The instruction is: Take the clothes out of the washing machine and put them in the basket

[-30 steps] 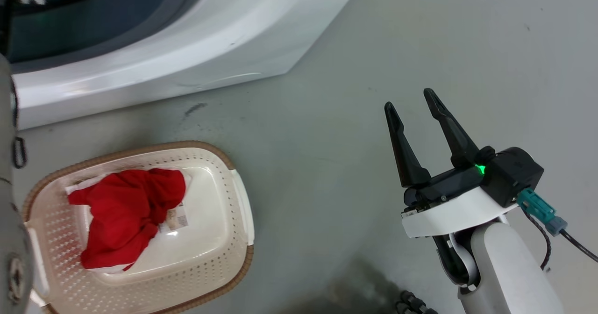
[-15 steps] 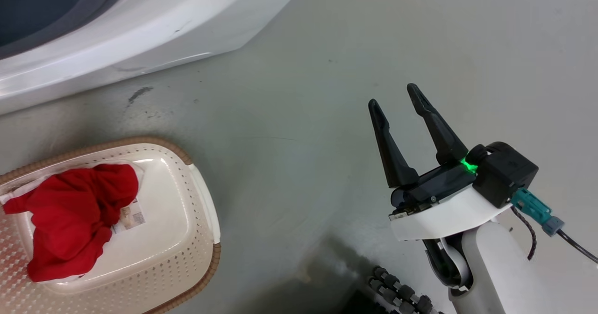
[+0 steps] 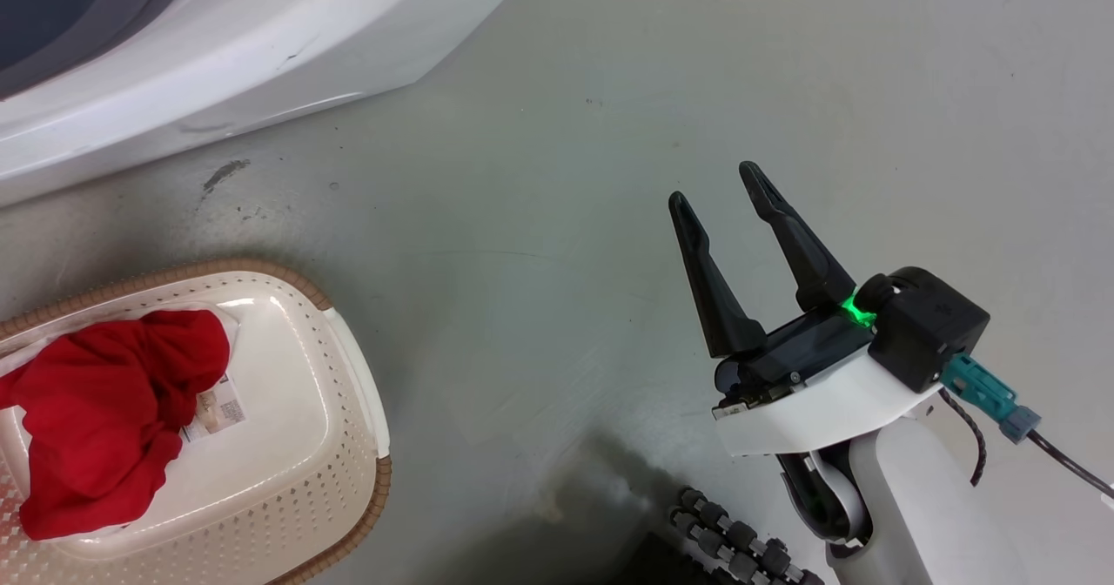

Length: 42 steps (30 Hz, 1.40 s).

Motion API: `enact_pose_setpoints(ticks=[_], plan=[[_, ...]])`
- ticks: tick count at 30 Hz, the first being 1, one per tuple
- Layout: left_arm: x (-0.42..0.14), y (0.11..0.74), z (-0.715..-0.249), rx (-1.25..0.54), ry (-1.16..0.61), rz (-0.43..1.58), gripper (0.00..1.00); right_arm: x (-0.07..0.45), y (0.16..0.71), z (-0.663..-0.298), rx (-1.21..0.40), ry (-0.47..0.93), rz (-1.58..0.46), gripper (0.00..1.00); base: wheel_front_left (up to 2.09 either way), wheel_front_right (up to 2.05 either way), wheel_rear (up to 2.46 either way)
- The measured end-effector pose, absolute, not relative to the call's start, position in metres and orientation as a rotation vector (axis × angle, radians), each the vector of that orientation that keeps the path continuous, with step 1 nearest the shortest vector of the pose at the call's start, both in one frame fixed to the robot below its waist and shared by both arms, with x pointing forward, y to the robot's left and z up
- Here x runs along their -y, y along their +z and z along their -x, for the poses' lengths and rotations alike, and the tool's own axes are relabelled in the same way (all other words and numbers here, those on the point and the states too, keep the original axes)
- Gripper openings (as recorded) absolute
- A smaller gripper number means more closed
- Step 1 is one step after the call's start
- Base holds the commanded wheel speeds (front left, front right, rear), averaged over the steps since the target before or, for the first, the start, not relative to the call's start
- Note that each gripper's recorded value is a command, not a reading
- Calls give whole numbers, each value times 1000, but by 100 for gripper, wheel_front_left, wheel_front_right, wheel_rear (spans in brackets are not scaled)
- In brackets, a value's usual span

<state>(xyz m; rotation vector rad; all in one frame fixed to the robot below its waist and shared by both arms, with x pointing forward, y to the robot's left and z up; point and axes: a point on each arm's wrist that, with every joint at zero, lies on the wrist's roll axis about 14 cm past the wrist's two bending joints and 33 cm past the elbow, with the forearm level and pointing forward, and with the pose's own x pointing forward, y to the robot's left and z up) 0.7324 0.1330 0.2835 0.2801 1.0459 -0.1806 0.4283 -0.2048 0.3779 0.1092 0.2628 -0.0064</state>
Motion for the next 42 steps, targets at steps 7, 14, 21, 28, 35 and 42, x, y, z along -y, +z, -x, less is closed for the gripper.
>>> enact_pose_setpoints(ticks=[7,14,21,28,35,42], plan=[[-137,305,-747,-871,-145,-270,0,203,381,-429,-252,0,-114,100,0,0,0],[-136,359,-763,-521,-108,-252,0,200,395,-434,-211,19,-99,100,0,0,0],[-129,392,-744,-331,-116,-200,0,200,419,-434,-152,25,-82,100,0,0,0],[-134,403,-705,-301,-114,-156,0,198,436,-420,-120,26,-71,100,0,0,0],[-133,434,-669,-229,-135,-103,0,195,455,-407,-75,30,-71,100,0,0,0],[-149,459,-639,-185,-130,-70,0,188,470,-397,-38,44,-78,100,0,0,0]])
